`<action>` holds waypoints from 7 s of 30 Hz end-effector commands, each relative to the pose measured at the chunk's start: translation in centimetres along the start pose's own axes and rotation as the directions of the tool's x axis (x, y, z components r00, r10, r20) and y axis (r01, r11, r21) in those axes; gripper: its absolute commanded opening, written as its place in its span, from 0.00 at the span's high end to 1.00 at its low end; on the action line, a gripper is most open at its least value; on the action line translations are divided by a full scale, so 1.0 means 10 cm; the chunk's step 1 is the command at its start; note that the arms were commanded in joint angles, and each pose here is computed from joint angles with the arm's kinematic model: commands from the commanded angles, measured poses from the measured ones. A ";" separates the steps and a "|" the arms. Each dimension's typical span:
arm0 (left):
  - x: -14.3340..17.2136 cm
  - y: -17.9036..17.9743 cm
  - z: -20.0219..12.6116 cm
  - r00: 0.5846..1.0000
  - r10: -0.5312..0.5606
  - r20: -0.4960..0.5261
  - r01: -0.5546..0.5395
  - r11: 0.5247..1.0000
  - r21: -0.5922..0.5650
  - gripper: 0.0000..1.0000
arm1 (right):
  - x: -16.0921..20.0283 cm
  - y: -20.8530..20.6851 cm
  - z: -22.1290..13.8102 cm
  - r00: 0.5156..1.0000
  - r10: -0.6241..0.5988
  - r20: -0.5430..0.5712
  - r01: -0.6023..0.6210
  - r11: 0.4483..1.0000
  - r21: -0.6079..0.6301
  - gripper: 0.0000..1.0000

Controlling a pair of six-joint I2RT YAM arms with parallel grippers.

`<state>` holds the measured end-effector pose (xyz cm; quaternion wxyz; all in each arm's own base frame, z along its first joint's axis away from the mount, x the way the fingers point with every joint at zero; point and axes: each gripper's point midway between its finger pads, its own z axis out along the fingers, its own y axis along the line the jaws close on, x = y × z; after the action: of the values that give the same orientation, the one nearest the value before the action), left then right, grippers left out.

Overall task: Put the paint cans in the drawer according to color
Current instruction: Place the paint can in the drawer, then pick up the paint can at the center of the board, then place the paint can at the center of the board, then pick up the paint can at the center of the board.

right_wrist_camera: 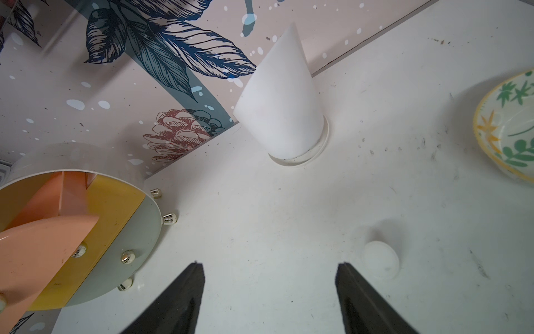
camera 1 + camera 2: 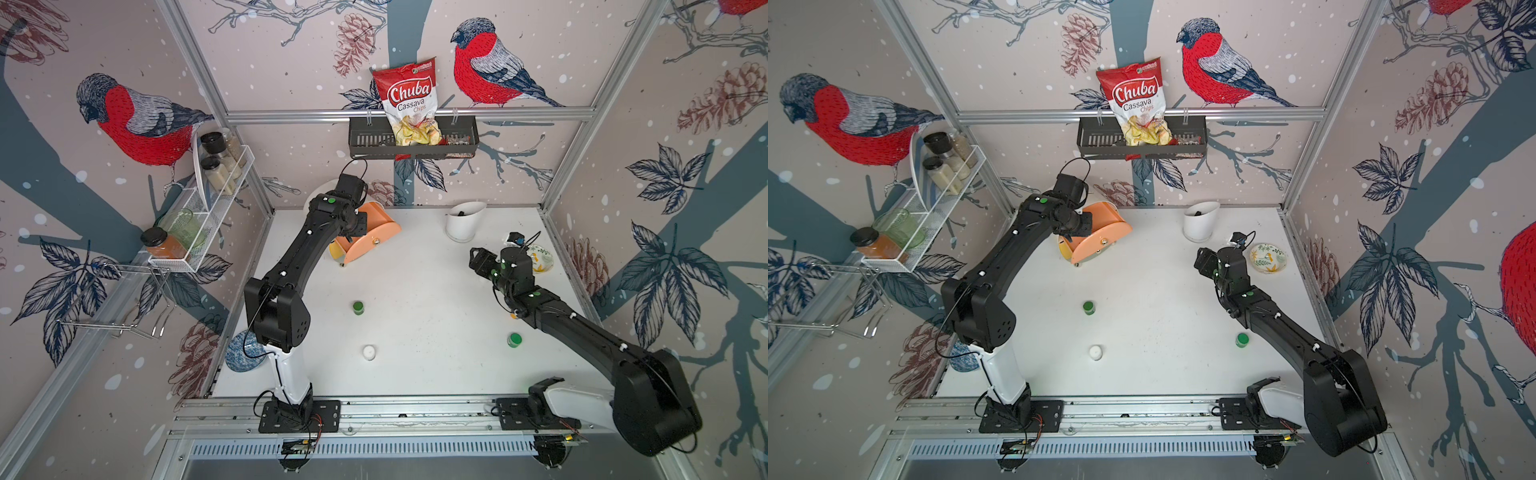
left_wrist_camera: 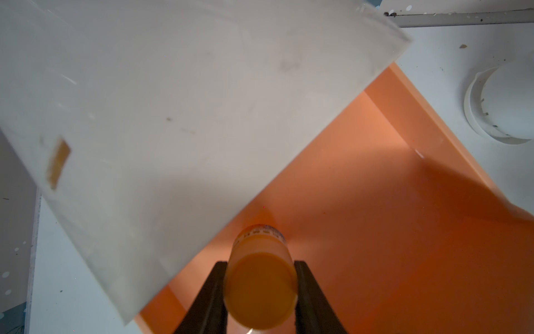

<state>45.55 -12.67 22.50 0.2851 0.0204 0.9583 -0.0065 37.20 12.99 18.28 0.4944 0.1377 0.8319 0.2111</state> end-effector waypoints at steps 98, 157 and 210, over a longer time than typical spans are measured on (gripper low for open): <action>0.52 -1.72 -2.20 0.787 0.015 0.617 -0.311 0.873 0.376 0.35 | 0.91 -1.01 -0.13 0.828 0.148 -0.541 0.134 0.884 0.448 0.64; 1.78 -1.56 -0.50 0.965 0.186 0.186 -0.238 0.917 0.321 0.23 | 0.47 0.14 -0.23 0.939 -0.011 -0.343 0.074 0.982 0.172 0.25; 1.92 -1.54 0.86 0.976 0.215 -0.004 -0.213 0.967 0.140 0.69 | 0.72 -0.49 -0.15 0.924 0.040 -0.381 0.063 0.965 0.254 0.21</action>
<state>33.08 -27.56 3.84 0.2627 0.1368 0.9540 -0.0453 32.53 12.25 11.30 0.3052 0.1472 0.9305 0.1393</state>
